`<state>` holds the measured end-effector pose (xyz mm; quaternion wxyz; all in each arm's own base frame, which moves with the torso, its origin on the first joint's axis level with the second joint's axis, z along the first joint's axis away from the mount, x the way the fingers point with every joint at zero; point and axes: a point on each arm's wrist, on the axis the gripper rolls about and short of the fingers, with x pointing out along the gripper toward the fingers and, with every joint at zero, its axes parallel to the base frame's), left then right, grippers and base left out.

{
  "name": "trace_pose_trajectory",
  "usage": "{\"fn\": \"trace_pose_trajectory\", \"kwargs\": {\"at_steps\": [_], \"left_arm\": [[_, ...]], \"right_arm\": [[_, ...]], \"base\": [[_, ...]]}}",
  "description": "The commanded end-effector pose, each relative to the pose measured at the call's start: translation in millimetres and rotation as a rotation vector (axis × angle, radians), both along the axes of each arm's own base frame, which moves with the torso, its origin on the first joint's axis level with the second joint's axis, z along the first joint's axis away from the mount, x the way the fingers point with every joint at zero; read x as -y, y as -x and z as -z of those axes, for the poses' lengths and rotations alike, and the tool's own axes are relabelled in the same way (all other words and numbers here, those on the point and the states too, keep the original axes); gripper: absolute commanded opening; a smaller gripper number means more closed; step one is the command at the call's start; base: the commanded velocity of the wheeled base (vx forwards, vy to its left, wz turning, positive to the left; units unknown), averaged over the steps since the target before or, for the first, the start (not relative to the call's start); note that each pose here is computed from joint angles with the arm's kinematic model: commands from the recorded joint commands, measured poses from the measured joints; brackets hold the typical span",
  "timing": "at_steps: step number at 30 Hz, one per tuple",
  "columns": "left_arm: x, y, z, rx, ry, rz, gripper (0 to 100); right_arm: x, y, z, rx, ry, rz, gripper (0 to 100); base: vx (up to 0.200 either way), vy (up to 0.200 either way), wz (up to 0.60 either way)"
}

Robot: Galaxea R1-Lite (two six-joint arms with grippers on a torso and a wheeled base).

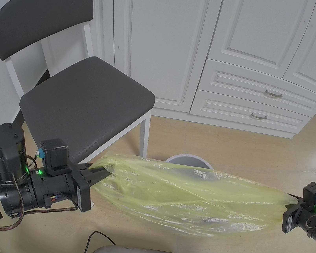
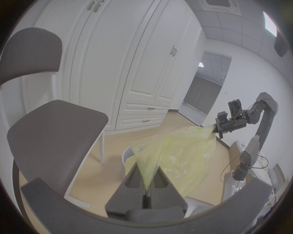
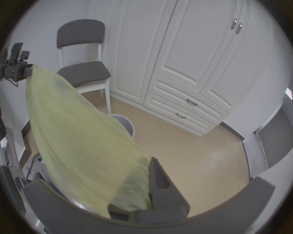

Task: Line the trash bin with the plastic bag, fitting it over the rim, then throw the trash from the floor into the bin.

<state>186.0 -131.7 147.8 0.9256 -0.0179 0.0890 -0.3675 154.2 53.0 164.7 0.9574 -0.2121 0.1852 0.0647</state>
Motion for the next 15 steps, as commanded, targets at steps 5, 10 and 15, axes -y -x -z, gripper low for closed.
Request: {"fn": "trace_pose_trajectory", "kwargs": {"at_steps": [5, 10, 15], "left_arm": [[13.7, -7.5, 20.8, 0.026, -0.028, 0.085, 0], [18.3, -2.4, 32.7, 0.061, 0.010, 0.207, 0], [21.1, -0.4, 38.6, 0.099, 0.045, 0.305, 0]], "right_arm": [[1.5, 14.1, -3.3, 0.027, -0.034, -0.119, 0], [0.6, 19.5, -4.1, 0.035, -0.044, -0.185, 0], [-6.1, 19.4, -2.0, 0.020, -0.046, -0.227, 0]], "base": [[0.000, 0.000, 0.00], [0.000, 0.000, 0.00], [0.000, 0.000, 0.00]]}}
